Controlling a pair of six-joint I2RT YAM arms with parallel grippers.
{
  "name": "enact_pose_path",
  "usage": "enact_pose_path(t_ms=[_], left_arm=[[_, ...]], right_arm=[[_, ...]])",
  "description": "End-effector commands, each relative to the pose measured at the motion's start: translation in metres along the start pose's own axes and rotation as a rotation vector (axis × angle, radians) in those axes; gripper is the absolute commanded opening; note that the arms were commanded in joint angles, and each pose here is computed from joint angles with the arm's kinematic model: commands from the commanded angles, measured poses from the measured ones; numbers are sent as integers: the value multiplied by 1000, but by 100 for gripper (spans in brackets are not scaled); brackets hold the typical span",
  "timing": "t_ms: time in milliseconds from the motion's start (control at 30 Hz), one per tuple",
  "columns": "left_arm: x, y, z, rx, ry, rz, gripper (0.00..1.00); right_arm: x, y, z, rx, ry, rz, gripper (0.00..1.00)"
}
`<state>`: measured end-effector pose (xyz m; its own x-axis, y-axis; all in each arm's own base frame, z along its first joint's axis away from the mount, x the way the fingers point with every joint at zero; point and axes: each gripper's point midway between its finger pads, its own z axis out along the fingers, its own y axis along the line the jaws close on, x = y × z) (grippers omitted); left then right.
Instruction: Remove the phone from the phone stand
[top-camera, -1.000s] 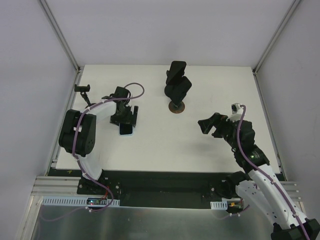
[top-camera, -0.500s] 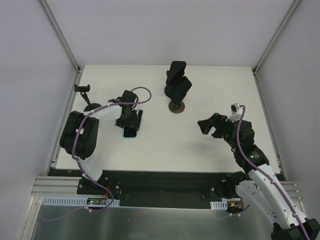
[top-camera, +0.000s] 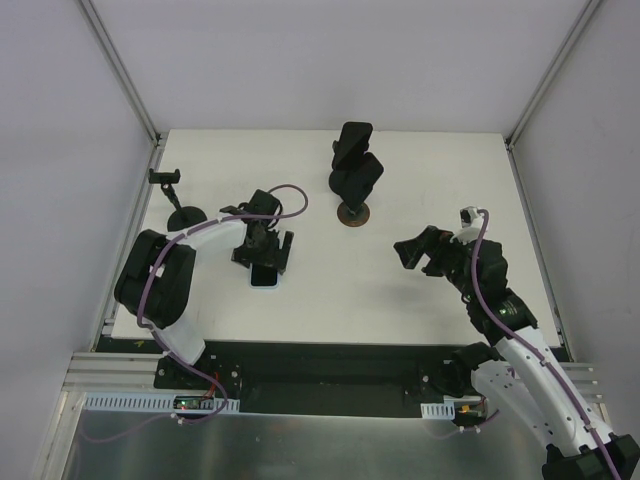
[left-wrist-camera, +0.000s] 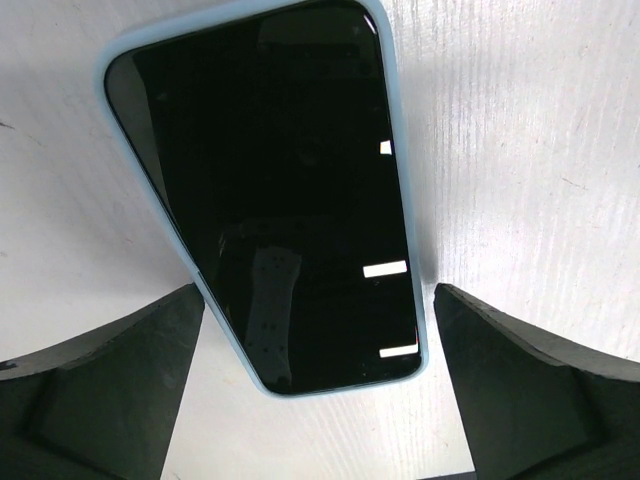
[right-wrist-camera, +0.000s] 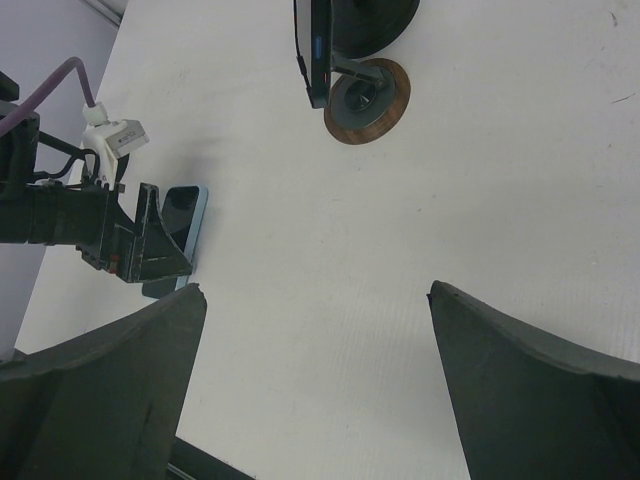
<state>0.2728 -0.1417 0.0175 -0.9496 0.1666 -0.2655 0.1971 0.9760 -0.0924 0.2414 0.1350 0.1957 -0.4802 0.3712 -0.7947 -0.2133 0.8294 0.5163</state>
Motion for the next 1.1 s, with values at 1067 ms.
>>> enact_pose_path(t_ms=[1067], left_arm=[[-51, 34, -243, -64, -1051, 169, 99]], right_arm=[[-102, 24, 182, -115, -1, -62, 93]])
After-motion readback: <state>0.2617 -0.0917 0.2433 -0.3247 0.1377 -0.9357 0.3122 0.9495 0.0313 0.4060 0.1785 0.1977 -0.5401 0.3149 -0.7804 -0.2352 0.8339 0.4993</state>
